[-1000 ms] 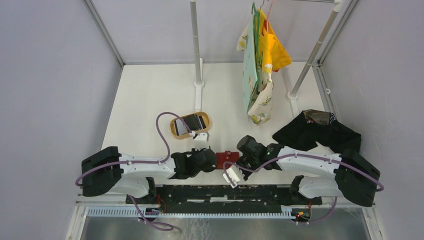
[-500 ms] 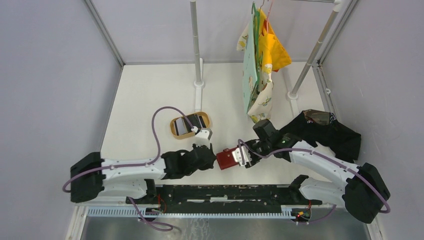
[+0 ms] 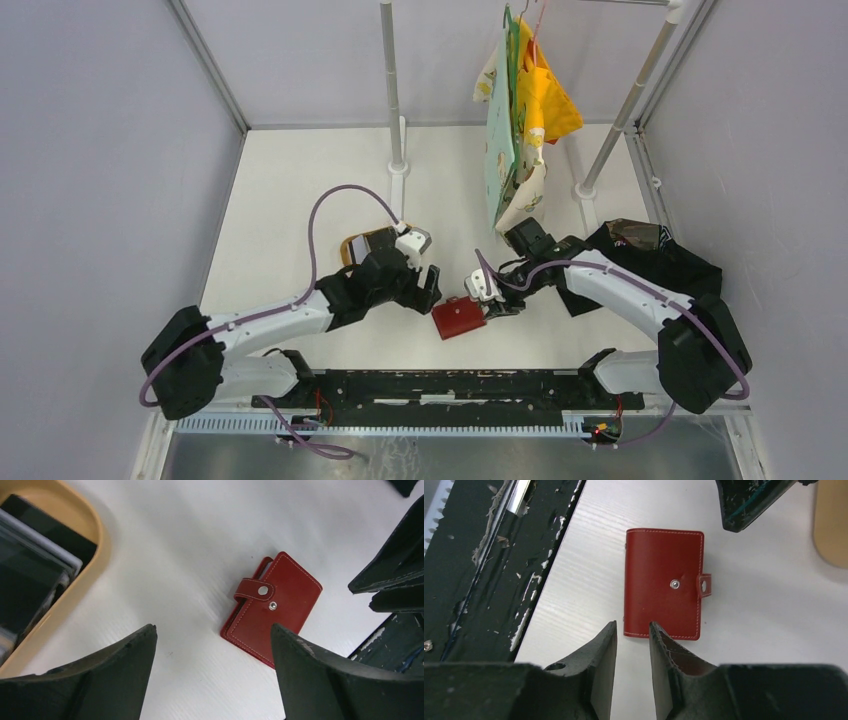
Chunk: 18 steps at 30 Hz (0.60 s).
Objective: Put the credit cards into the card holder
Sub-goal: Close the card holder at the center of the board.
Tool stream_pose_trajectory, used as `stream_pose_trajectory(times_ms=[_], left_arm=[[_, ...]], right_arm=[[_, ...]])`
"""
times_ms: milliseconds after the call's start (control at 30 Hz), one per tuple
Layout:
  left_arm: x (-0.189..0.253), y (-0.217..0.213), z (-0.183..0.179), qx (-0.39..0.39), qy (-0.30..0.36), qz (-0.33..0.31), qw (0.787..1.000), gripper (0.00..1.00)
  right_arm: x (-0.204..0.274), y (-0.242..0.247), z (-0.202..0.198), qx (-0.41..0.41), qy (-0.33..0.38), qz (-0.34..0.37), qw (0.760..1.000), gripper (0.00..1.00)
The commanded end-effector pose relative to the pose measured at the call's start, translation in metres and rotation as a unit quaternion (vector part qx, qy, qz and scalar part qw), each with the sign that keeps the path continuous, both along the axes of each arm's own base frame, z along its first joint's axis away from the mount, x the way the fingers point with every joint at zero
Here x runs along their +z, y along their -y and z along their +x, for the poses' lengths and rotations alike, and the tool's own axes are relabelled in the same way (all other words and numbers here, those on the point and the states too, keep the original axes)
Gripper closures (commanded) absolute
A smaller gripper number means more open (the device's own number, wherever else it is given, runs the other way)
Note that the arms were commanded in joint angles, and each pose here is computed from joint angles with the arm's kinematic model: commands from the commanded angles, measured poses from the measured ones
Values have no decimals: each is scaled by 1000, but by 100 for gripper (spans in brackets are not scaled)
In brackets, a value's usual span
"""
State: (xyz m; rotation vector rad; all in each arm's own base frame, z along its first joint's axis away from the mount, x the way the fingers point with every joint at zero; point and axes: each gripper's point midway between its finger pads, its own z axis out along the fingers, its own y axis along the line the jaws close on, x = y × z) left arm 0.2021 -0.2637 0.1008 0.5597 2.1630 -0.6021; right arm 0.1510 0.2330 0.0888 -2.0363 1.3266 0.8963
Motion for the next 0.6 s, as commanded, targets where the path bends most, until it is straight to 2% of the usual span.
stream_pose_trajectory(times_ms=[0,67,200,567], left_arm=[[15,37,-1,-131,9,-4,991,16],[8,47,-2,-155,-6,8,988,25],[-3,67,-4,-205,-25,11,978,37],[-24,74,8,-205,-51,68,975,63]], right_arm=[[10,10,-10,22,-27,13,999,65],[10,13,-10,27,-35,9,999,69],[9,16,-7,18,-42,7,999,71],[8,18,-3,7,-49,4,999,72]])
